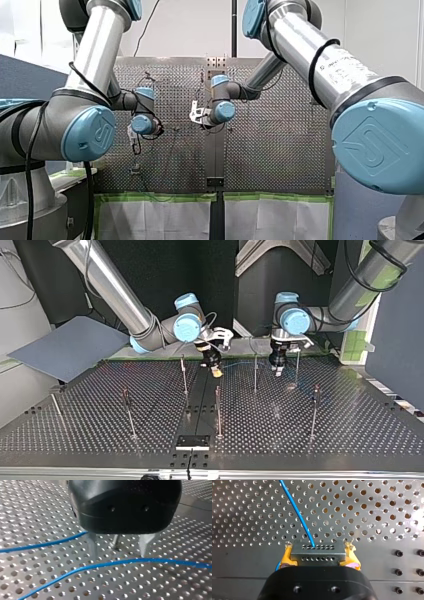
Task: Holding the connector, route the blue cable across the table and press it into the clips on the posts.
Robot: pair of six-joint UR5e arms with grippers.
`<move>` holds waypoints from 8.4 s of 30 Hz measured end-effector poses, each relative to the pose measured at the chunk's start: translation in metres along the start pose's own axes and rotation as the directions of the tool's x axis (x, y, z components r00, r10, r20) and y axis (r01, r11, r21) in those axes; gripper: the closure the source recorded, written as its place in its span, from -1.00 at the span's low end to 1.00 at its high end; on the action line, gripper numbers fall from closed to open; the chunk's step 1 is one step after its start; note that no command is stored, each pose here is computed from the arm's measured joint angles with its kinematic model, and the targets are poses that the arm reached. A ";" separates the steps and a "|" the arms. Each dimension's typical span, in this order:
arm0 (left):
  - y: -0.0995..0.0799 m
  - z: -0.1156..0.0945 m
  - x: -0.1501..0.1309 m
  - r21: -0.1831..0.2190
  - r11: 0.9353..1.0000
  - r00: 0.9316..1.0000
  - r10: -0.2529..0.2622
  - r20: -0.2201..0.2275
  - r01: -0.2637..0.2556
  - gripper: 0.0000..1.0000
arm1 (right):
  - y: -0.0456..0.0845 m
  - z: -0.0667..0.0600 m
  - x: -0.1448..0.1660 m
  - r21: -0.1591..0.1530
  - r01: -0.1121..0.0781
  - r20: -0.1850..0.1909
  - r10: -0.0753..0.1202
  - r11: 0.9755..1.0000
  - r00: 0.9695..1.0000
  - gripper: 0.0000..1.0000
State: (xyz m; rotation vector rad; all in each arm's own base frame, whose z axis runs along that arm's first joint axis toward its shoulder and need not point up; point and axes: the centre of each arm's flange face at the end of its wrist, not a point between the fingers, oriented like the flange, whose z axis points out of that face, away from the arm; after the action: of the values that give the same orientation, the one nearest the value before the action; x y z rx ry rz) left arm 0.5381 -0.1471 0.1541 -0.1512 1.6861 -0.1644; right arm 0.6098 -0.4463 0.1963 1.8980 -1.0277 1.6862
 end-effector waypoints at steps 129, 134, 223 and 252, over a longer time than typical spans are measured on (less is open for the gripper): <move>-0.171 -0.013 0.007 0.050 0.998 0.999 -0.031 0.009 0.031 1.00 | 0.033 -0.026 0.057 0.007 0.020 0.027 -0.020 1.000 0.999 1.00; -0.176 -0.023 -0.012 0.043 0.999 0.999 -0.033 0.019 0.032 1.00 | 0.035 -0.040 0.080 -0.001 0.013 0.017 -0.013 1.000 1.000 1.00; -0.175 0.002 -0.181 0.156 0.983 0.963 -0.134 0.234 0.099 1.00 | 0.077 -0.117 0.224 -0.037 -0.056 -0.208 0.048 0.998 0.977 1.00; -0.190 -0.035 -0.186 0.140 0.988 0.989 -0.085 0.118 0.068 -0.80 | 0.101 -0.114 0.227 -0.062 -0.057 -0.216 0.042 0.996 0.976 1.00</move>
State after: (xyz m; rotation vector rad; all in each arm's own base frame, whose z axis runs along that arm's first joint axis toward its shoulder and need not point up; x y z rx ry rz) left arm 0.5262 -0.2961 0.3766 -0.1225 1.5409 -0.3203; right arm 0.4590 -0.4884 0.4200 1.6188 -1.0398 1.8133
